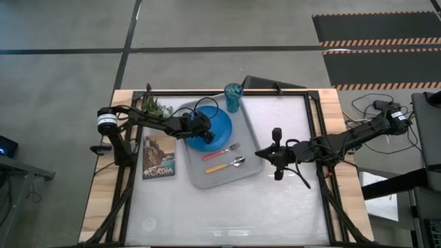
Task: Pick and place plate/cup/fork/spoon on tray
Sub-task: Put the blue plate under the blue cup on the gray serving tray, then return to Home Position
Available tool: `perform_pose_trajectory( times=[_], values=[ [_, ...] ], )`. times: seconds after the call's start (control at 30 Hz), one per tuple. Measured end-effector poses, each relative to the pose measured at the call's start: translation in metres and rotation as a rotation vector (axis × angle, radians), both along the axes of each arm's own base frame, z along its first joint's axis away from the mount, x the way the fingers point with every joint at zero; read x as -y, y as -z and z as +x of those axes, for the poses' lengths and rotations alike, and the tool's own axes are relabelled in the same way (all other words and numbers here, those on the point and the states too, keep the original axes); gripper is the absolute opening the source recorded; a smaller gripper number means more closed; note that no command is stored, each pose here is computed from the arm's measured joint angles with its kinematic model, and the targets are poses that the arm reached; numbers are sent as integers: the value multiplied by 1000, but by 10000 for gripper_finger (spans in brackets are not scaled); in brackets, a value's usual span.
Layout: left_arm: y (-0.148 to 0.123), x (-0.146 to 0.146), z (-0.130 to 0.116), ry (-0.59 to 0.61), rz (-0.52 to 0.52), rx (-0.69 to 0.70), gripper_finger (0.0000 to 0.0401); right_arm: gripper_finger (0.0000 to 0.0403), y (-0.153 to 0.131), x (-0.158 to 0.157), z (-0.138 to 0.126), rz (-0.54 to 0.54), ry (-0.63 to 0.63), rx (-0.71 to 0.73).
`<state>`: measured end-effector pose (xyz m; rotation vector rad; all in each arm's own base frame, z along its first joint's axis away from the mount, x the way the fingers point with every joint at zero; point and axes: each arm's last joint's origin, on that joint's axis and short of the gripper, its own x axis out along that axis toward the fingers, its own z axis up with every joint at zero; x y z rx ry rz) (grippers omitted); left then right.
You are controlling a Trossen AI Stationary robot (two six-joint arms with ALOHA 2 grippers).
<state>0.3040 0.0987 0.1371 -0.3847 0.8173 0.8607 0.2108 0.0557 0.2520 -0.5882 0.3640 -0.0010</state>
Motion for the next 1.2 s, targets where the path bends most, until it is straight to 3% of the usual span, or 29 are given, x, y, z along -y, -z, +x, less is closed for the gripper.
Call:
perform_pose_trajectory(
  times=[0.3,0.4,0.57,0.67,0.87,1.2],
  values=[
    [-17,5,4,61,49,52,0,9,10,1,-2,-6,-6,-35],
    [-33,15,6,126,91,99,0,9,18,4,-2,52,-67,-33],
    [-69,46,7,352,231,190,0,9,25,16,1,152,-146,35],
    [-89,63,0,525,317,197,0,9,30,27,0,167,-117,32],
    [-114,75,-32,856,334,335,0,9,39,42,-8,202,-91,22],
    [-106,82,-103,828,405,557,0,9,36,46,-36,160,-97,168]
  ],
)
